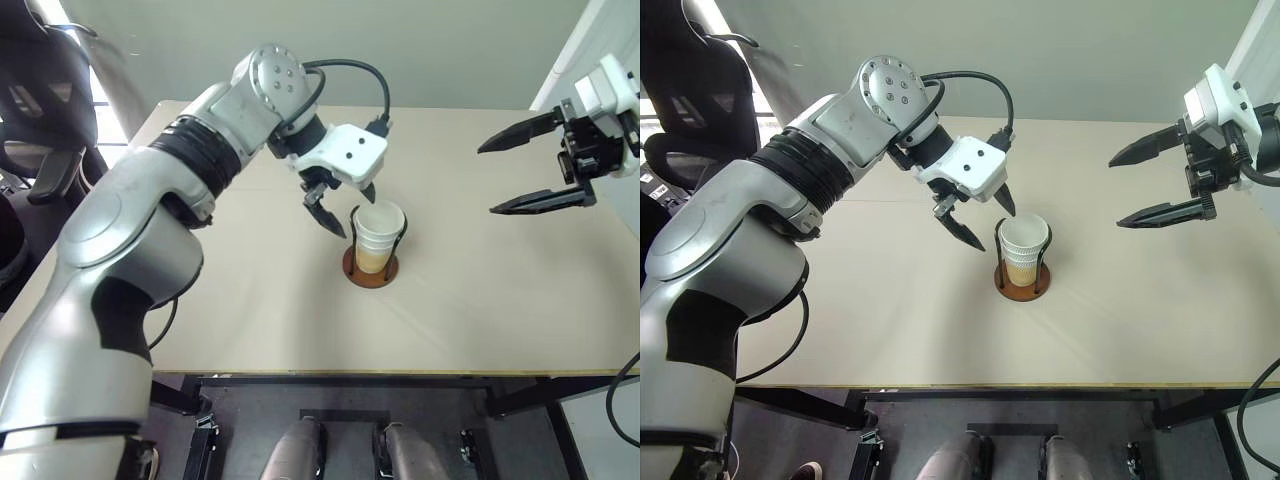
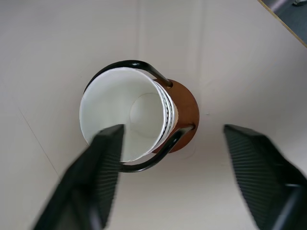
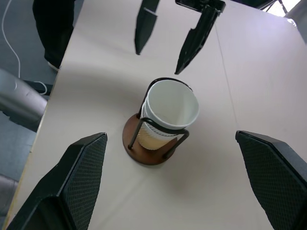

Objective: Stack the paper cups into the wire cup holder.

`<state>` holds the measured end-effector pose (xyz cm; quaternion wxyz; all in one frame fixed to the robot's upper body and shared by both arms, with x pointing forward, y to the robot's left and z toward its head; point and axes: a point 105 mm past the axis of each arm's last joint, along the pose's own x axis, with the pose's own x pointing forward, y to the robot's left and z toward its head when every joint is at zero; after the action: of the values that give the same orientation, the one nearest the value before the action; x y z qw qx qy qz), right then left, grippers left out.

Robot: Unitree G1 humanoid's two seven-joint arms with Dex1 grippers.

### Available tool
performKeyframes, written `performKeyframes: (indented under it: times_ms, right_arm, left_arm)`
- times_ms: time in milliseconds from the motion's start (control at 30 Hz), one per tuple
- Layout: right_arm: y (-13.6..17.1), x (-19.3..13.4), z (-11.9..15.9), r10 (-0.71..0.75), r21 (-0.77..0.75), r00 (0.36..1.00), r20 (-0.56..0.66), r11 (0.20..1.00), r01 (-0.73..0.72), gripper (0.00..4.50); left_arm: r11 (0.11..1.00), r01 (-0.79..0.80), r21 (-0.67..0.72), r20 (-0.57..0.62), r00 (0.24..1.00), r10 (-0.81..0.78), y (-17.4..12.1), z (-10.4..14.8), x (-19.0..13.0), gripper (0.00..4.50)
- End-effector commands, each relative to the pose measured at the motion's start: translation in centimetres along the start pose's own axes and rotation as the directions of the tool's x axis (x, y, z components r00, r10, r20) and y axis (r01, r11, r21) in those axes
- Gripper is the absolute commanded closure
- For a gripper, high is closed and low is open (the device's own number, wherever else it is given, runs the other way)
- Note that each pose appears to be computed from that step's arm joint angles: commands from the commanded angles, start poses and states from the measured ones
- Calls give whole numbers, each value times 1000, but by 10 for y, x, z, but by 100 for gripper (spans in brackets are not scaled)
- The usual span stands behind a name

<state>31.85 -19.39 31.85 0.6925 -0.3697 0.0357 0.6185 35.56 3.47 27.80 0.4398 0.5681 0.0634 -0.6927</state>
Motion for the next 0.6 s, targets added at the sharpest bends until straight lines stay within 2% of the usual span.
performKeyframes:
  times_ms: [33,167,233,433,600]
  right_arm:
    - [-2,-8,7,-20,-32,1000,-12,999,20,7]
    - [-1,-7,6,-16,-29,1000,-9,999,16,7]
    - [1,-6,3,-12,-16,1000,-4,1000,12,7]
    - [4,-4,-7,-11,16,1000,-2,1000,11,7]
    - [3,-1,-14,-14,27,1000,3,1000,14,7]
  left_arm:
    - [1000,14,11,8,1000,-14,-2,2,-5,5]
    - [1000,-5,2,46,999,5,0,5,-6,5]
    - [996,-66,-59,164,984,75,6,14,-14,5]
    - [952,-196,-237,397,875,279,15,18,-39,5]
    - [884,-308,-352,433,784,446,15,9,-49,5]
